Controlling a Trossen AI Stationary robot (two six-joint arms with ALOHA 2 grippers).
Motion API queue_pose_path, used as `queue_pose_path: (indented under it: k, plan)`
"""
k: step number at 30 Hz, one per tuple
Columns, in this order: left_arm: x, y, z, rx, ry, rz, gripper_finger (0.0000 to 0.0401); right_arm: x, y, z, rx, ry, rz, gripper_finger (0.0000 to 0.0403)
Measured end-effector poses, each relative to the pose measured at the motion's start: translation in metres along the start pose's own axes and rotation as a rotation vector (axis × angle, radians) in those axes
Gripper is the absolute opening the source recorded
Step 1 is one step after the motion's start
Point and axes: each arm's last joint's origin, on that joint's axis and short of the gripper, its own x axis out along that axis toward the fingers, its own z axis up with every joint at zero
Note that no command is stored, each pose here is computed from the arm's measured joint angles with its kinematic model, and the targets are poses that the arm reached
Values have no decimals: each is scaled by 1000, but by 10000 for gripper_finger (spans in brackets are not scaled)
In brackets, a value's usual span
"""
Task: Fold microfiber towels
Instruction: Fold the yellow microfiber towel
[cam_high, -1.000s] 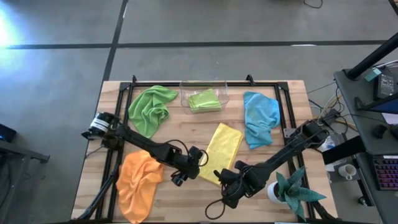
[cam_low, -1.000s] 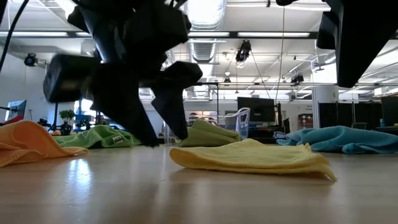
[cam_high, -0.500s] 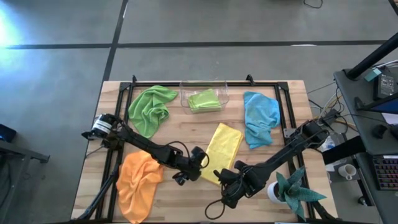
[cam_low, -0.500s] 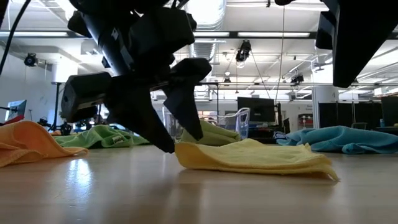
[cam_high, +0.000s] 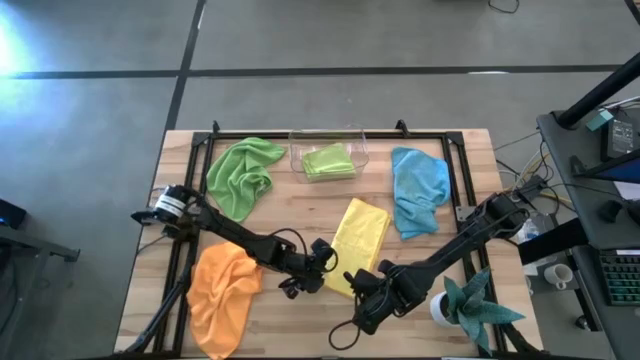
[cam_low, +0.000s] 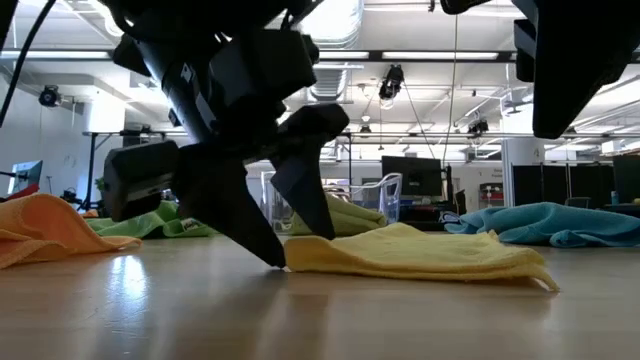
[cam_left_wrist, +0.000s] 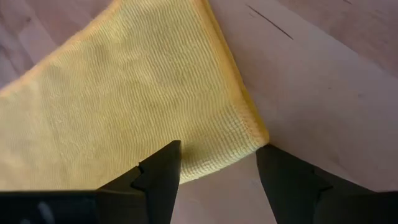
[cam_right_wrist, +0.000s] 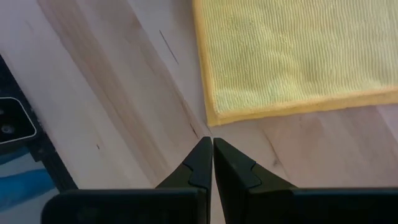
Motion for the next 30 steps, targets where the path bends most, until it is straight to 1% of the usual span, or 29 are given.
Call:
queue_pose_path:
  k: [4, 7, 9, 11, 13, 19, 20, 21, 25, 30]
  plan:
    - [3, -1, 0, -3, 0, 0, 193, 0, 0, 0, 33, 12, 3, 13]
    - [3, -1, 0, -3, 3, 3, 193, 0, 0, 0, 29, 10, 9, 13]
    - [3, -1, -1, -3, 4, 2, 186, 0, 2, 0, 30, 6, 20, 13]
    - [3, -1, -1, -5, 6, 1, 169, 0, 3, 1, 33, -2, 40, 13]
    - [4, -1, -1, -5, 3, 3, 140, 0, 6, 3, 38, -15, 70, 13]
    - [5, -1, 0, -7, -8, 14, 28, -1, 12, 5, 48, -40, 128, 13]
    - [5, 0, 0, -9, -8, 14, 15, -1, 12, 5, 49, -42, 134, 13]
    - [5, 0, 0, -17, -9, 15, 8, -1, 13, 6, 50, -42, 139, 13]
    - [5, 0, 0, -98, -7, 13, 3, -1, 13, 6, 52, -35, 146, 13]
    - [-3, 1, 3, -186, -11, 12, 1, 0, 10, 11, 56, -19, 149, 13]
